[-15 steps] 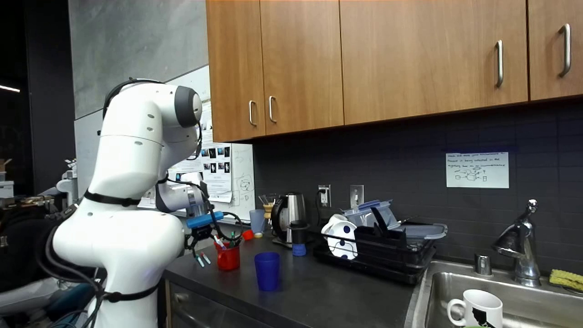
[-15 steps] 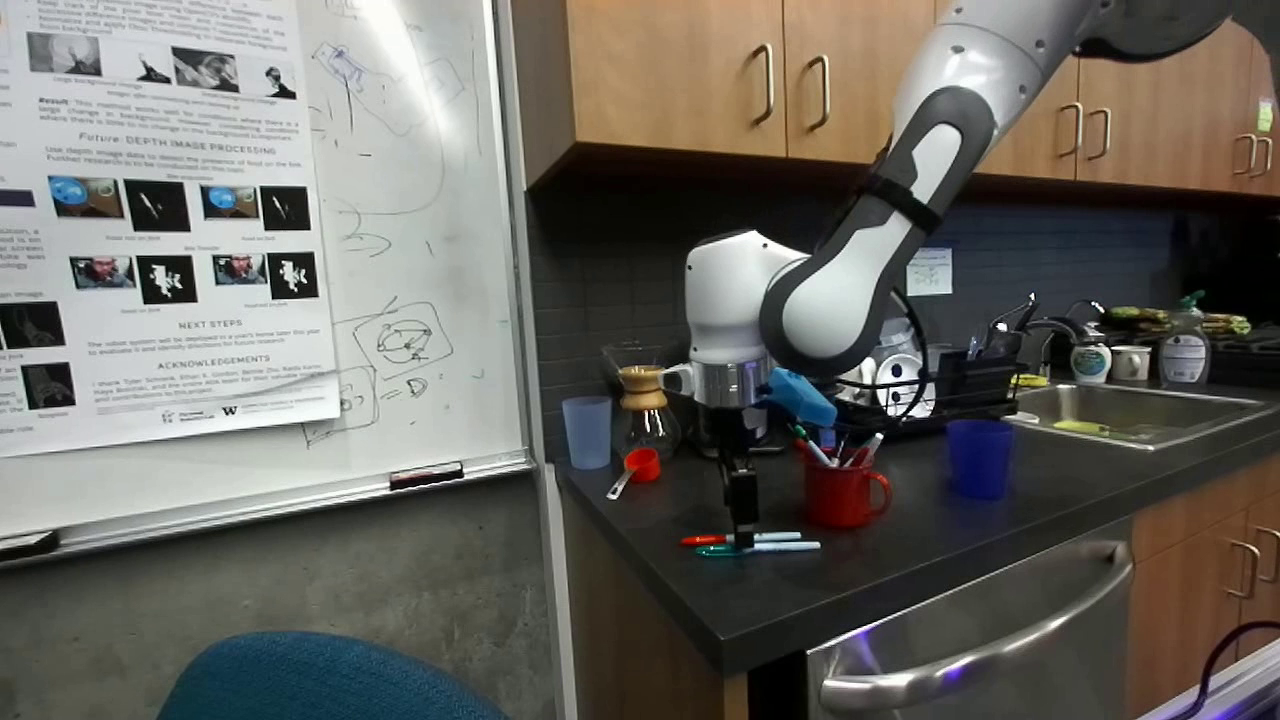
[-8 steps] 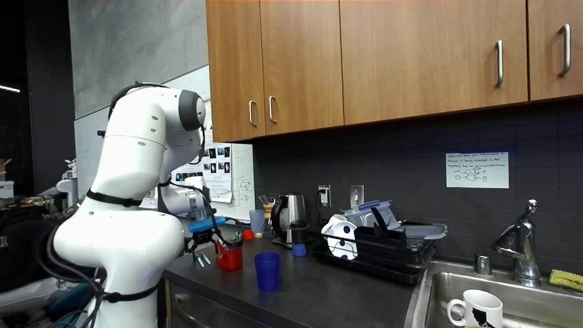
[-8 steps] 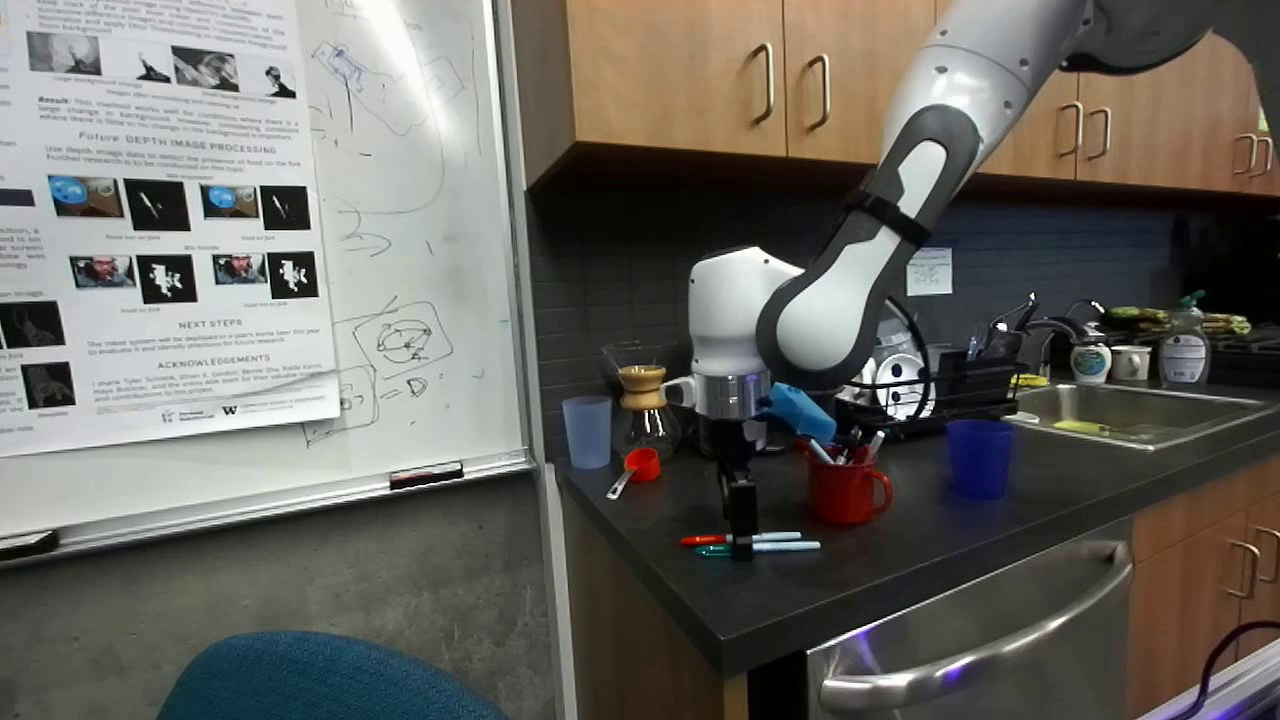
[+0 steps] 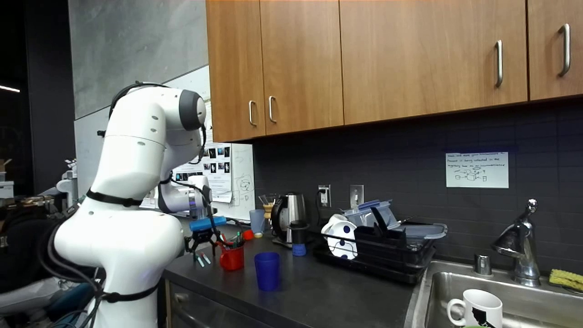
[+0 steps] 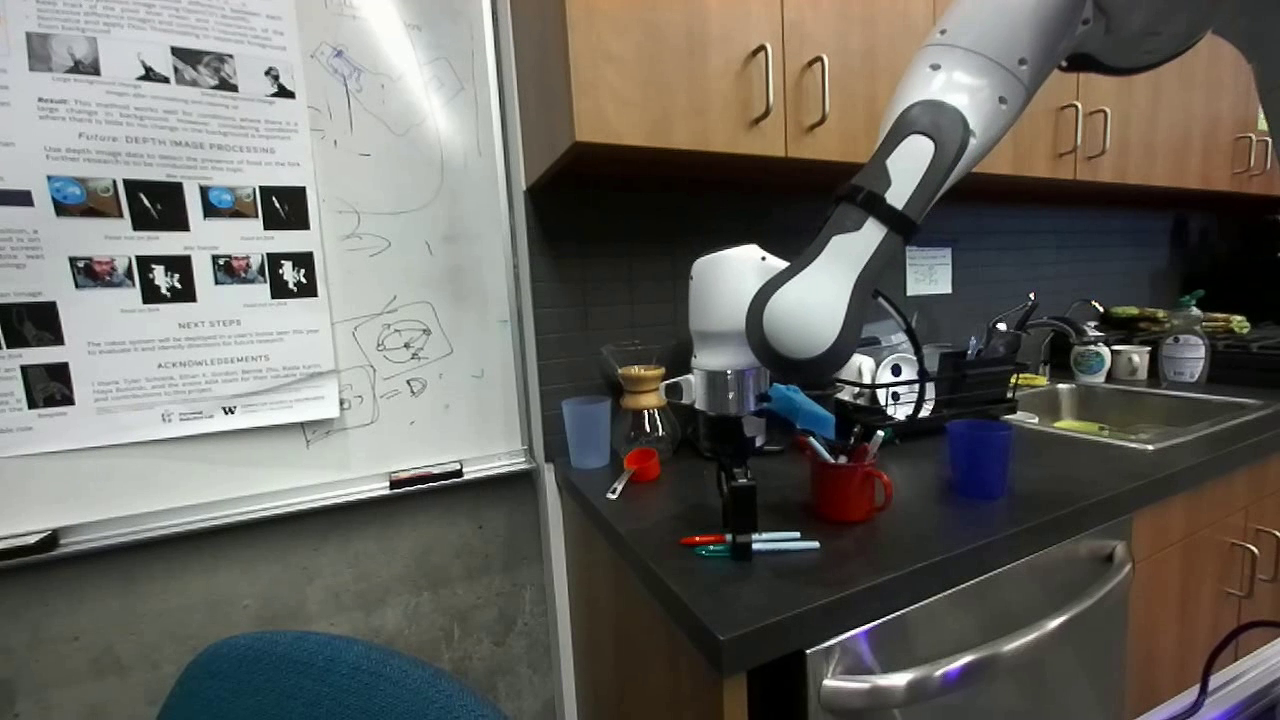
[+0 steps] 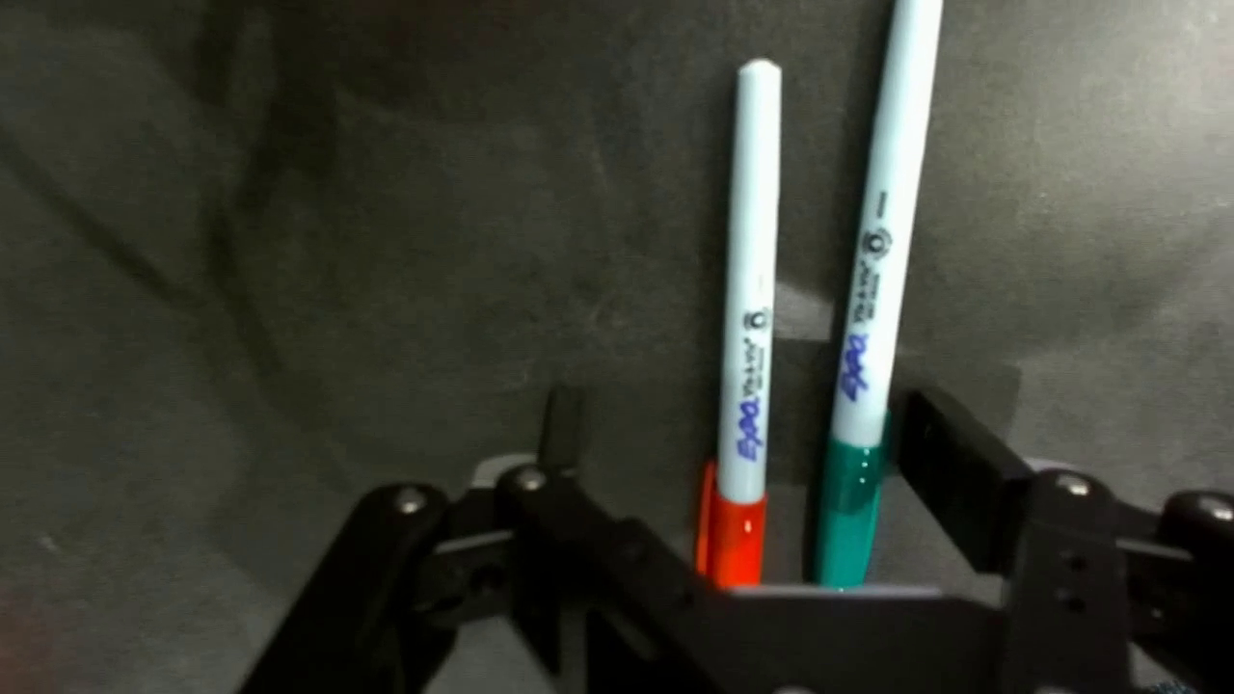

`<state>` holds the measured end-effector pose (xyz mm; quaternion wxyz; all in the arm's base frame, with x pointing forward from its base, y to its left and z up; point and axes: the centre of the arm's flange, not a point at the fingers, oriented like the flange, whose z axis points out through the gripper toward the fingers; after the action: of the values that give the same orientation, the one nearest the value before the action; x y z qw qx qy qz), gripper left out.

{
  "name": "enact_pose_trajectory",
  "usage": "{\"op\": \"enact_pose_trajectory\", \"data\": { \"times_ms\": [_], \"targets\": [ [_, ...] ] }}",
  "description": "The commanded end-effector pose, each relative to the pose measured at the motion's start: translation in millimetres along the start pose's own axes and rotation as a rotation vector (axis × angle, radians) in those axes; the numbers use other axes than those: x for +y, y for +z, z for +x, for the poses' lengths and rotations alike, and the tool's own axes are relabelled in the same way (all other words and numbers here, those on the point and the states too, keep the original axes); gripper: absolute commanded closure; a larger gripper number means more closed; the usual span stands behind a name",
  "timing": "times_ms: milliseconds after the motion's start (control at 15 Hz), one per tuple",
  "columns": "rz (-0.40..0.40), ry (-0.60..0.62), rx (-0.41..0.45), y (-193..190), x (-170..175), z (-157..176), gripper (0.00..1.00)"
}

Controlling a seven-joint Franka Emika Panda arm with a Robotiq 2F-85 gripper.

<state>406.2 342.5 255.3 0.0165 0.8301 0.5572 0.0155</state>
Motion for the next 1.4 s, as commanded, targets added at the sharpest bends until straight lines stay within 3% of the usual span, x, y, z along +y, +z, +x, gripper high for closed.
{"op": "enact_pose_trajectory", "data": {
  "times_ms": [0, 400, 467, 533, 1333],
  "targets": [
    [0.023, -0.017, -0.003, 1.6, 2.6, 0.7, 0.49],
    [0.041, -0.034, -0.001, -4.3, -5.4, 4.0, 0.95],
    [0.041, -0.033, 0.0, -4.4, -5.0, 3.7, 0.98],
    [0.043, -0.033, 0.003, -4.9, -4.1, 3.3, 0.94],
    [-0.012, -0.025, 0.016, -36.9, 1.9, 1.2, 0.94]
  ]
}}
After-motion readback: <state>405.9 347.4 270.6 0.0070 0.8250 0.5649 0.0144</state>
